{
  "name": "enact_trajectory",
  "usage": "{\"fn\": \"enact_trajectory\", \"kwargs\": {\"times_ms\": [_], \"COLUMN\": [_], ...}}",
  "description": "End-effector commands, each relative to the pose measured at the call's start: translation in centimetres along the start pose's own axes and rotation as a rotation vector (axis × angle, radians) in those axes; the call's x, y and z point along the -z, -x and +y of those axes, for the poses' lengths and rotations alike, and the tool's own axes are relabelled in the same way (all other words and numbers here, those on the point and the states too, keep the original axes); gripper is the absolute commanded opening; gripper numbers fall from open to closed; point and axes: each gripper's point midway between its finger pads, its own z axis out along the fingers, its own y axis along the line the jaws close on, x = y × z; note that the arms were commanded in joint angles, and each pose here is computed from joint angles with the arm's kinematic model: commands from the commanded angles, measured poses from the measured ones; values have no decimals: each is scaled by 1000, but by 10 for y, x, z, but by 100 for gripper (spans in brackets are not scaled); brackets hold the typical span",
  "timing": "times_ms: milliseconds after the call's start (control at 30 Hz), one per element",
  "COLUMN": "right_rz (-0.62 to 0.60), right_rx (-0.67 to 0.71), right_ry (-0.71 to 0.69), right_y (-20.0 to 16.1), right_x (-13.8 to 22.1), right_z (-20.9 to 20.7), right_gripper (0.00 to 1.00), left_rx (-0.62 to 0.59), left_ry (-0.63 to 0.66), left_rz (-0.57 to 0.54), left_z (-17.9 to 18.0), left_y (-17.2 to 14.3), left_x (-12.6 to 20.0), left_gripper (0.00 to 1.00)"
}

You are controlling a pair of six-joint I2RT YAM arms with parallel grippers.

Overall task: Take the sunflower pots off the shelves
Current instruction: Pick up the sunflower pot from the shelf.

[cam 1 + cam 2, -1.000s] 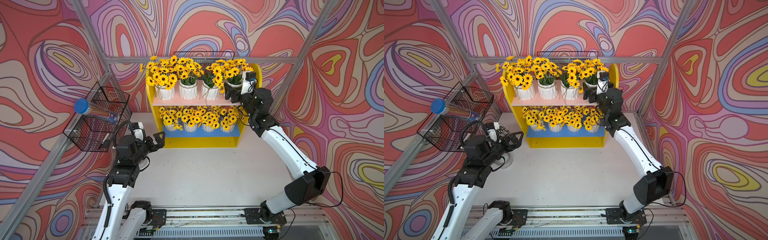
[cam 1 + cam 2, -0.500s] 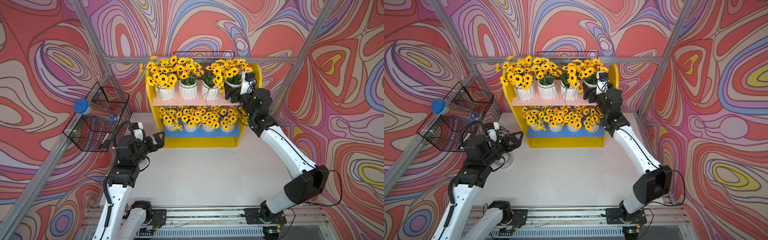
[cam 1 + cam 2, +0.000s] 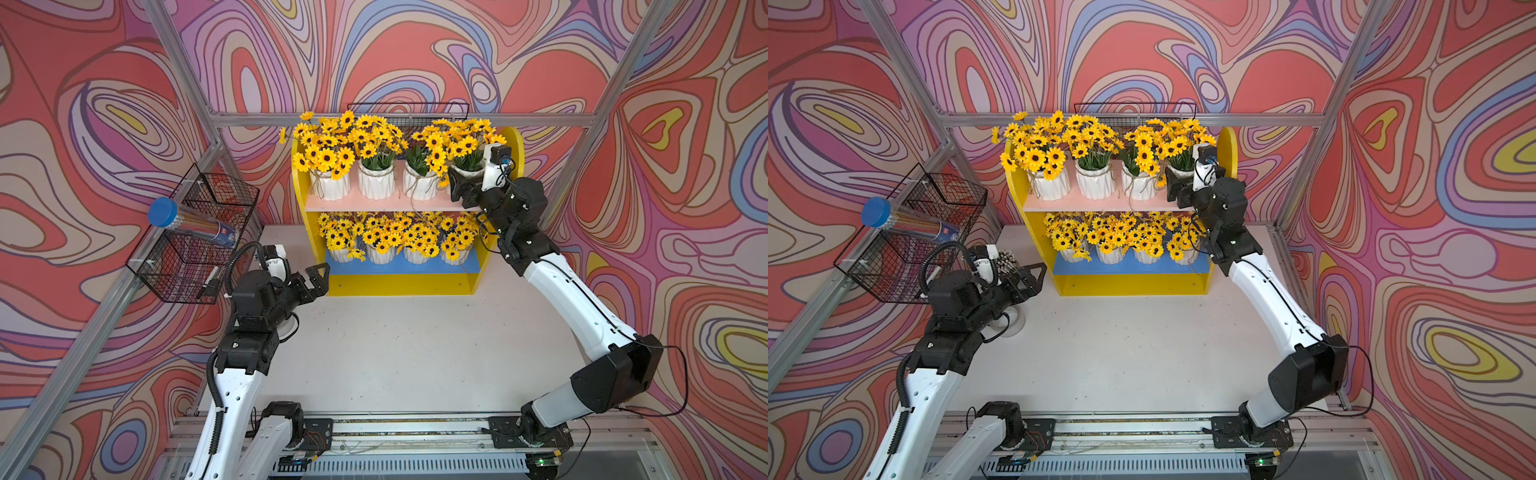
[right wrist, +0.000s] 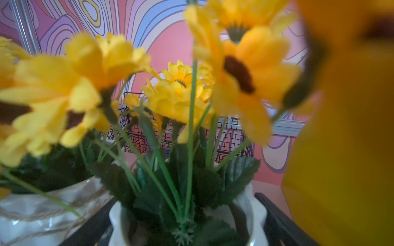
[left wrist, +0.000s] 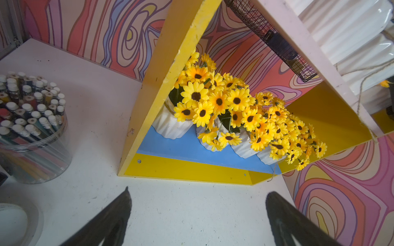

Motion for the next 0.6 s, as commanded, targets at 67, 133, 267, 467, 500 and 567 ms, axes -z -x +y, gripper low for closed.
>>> {"fn": "enact_trajectory", "kwargs": {"times_ms": [67,133,267,467,500,567], "right_rz": [2,-5,-3,-29,-32,-38], "right_rx": [12,13,18,18,18,21], "right_ry": [4,0,3,-16,-16,-15], "right_y": [7,10,12,25,28,34], "right_x": [13,15,16,22,24,27], "right_z": [1,0,0,-4,-4,-4], "right_gripper": [33,31,22,22,21,21], "left_rx": [13,13,14,15,14,16], "left_ry": [-18,-21,-25,-29,-31,-32], "left_rz": [-8,-6,-6,-2,-2,-1], "left_z": [-1,-1,-2,-2,-3,-3], "left_y": [1,1,1,0,0,0], "left_x": [-2,-2,-2,-3,-3,-4], "left_gripper": [100,100,100,100,100,100]}}
